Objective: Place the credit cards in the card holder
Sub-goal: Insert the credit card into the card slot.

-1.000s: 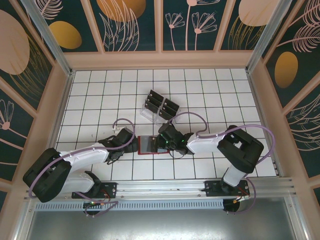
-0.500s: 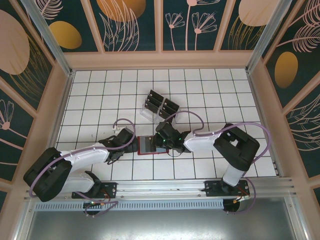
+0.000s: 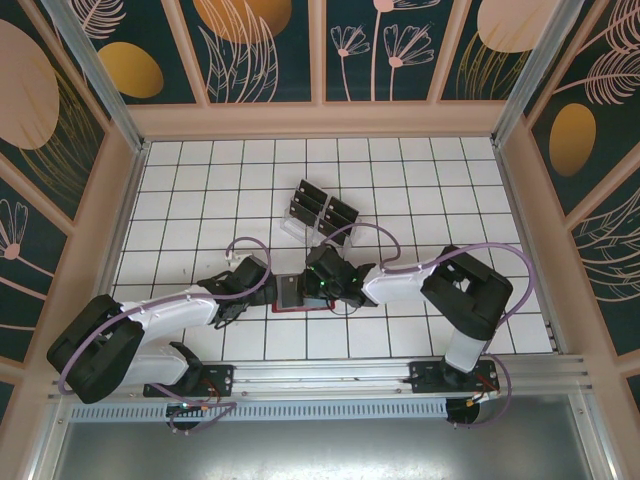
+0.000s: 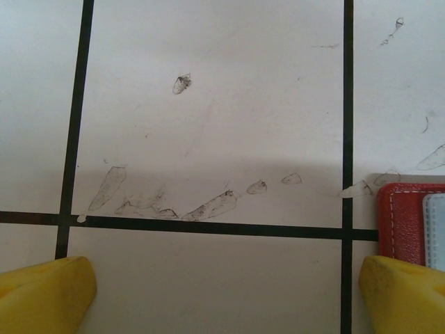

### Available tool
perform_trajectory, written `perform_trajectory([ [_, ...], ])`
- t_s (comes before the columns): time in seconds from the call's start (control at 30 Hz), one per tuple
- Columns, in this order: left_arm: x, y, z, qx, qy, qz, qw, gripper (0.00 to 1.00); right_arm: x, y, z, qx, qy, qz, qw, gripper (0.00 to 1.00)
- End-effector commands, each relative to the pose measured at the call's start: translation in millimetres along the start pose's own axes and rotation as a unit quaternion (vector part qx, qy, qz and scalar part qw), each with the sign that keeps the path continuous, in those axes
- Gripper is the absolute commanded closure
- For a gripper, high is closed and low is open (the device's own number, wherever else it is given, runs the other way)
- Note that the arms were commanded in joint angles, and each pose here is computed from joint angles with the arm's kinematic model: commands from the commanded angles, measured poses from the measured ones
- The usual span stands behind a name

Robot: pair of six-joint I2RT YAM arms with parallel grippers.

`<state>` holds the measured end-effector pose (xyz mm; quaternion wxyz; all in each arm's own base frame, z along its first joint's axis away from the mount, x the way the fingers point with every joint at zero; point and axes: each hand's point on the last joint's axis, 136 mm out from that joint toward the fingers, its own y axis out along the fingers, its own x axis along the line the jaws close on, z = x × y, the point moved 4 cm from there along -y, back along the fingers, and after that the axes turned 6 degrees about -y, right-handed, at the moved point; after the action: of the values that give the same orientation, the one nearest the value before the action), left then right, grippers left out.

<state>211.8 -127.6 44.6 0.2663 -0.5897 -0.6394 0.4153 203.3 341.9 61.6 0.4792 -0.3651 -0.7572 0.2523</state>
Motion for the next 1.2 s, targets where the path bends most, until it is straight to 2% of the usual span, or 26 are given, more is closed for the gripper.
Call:
perform_trajectory([
  [0.0,-1.8,9.1,14.6,0.036,0.002,0.017,0.999,0.01,18.4,-0.5,-5.5,-0.005,-0.003,-0.031,1.0,0.85],
  [0.5,-2.7,9.7,14.3,0.038,0.001,0.015,0.999,0.01,28.9,11.2,6.1,0.02,-0.009,-0.057,0.998,0.82],
  [0.7,-2.8,8.0,13.1,0.036,0.0,0.015,0.999,0.02,30.1,-2.4,1.5,-0.002,-0.015,-0.063,0.998,0.71],
  [0.83,-1.2,6.5,12.4,0.034,-0.002,0.011,0.999,0.01,32.5,-16.4,-4.6,-0.024,-0.018,-0.071,0.997,0.69],
  [1.17,8.4,-0.5,5.4,0.008,-0.017,-0.013,1.0,0.01,19.2,-19.4,-1.3,-0.022,-0.018,-0.033,0.999,0.69],
])
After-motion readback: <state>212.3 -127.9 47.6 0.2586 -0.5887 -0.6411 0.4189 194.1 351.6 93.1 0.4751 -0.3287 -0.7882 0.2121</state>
